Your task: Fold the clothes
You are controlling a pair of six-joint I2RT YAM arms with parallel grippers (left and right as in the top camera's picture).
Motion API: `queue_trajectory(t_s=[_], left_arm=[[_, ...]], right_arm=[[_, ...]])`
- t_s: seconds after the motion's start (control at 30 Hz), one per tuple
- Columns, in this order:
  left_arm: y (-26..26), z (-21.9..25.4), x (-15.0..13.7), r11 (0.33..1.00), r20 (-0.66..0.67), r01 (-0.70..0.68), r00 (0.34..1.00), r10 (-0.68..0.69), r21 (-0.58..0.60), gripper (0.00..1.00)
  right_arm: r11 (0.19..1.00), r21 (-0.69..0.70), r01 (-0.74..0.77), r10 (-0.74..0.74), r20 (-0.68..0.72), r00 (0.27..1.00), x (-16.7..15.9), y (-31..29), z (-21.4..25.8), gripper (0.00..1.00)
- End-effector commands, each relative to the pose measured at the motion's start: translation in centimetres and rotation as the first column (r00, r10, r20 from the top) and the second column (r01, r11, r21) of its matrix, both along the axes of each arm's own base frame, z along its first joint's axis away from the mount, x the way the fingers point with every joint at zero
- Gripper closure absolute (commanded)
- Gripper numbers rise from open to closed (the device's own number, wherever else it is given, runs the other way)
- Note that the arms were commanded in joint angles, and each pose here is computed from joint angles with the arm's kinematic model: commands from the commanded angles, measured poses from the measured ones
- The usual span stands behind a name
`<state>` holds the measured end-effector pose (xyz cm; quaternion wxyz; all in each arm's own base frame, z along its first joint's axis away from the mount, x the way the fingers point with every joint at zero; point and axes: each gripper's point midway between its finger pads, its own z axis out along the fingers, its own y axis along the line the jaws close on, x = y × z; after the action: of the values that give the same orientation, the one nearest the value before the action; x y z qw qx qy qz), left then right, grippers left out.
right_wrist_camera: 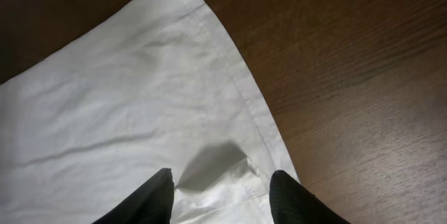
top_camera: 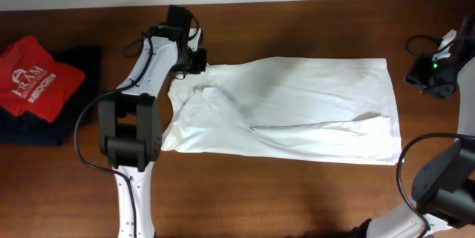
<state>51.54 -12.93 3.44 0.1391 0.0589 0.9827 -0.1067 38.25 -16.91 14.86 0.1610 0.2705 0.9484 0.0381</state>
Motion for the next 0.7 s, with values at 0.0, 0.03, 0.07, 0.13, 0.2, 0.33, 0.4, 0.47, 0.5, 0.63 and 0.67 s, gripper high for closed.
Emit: queue_trajectory(t_s=[0.0, 0.03, 0.07, 0.13, 0.2, 0.33, 0.4, 0.47, 0.5, 0.63, 0.67], left_arm=[[-2.5, 6.1, 3.9, 0.995, 0.181, 0.05, 0.983, -0.034, -0.084, 0.76], [-2.8, 7.0, 4.6, 0.994, 0.219, 0.065, 0.975, -0.045, -0.084, 0.66], [-3.4, 7.5, 5.2, 0.993, 0.259, 0.087, 0.964, -0.063, -0.082, 0.5], [-4.9, 5.6, 5.3, 0.99, 0.249, 0.122, 0.963, -0.1, -0.074, 0.46], [-6.0, 1.9, 4.5, 0.988, 0.184, 0.138, 0.975, -0.124, -0.066, 0.43], [-7.0, -2.4, 2.0, 0.986, 0.05, 0.159, 0.986, -0.156, -0.049, 0.43], [-7.0, -2.5, 1.4, 0.986, 0.028, 0.161, 0.987, -0.16, -0.046, 0.51], [-6.8, -2.8, 0.6, 0.986, -0.009, 0.16, 0.987, -0.16, -0.042, 0.57], [-6.7, -2.8, 0.5, 0.986, -0.013, 0.159, 0.987, -0.16, -0.042, 0.57], [-6.7, -2.8, 0.5, 0.986, -0.012, 0.159, 0.987, -0.159, -0.041, 1.0], [-6.8, -2.7, 0.6, 0.986, -0.007, 0.159, 0.987, -0.159, -0.042, 1.0]], right_arm=[[1.0, 0.003, -0.008, 0.008, 0.016, 1.0, 0.1, 0.2, 0.6, 0.51], [1.0, 0.003, -0.008, 0.008, 0.015, 1.0, 0.1, 0.2, 0.6, 0.51], [1.0, 0.006, -0.008, 0.008, 0.01, 1.0, 0.0, 0.3, 0.6, 0.51], [1.0, 0.01, -0.008, 0.008, 0.003, 1.0, -0.2, 0.4, 0.5, 0.51], [1.0, 0.01, -0.008, 0.008, 0.002, 1.0, -0.2, 0.4, 0.5, 0.51], [1.0, 0.012, -0.008, 0.008, -0.003, 1.0, -0.3, 0.4, 0.5, 0.51], [1.0, 0.013, -0.008, 0.008, -0.004, 1.0, -0.3, 0.4, 0.5, 0.51], [1.0, 0.012, -0.008, 0.008, -0.004, 1.0, -0.3, 0.4, 0.5, 0.5], [1.0, 0.013, -0.008, 0.008, -0.004, 1.0, -0.3, 0.4, 0.5, 0.5], [1.0, 0.012, -0.008, 0.008, -0.003, 1.0, -0.3, 0.4, 0.5, 0.5], [1.0, 0.011, -0.008, 0.008, -0.003, 1.0, -0.3, 0.4, 0.5, 0.5]])
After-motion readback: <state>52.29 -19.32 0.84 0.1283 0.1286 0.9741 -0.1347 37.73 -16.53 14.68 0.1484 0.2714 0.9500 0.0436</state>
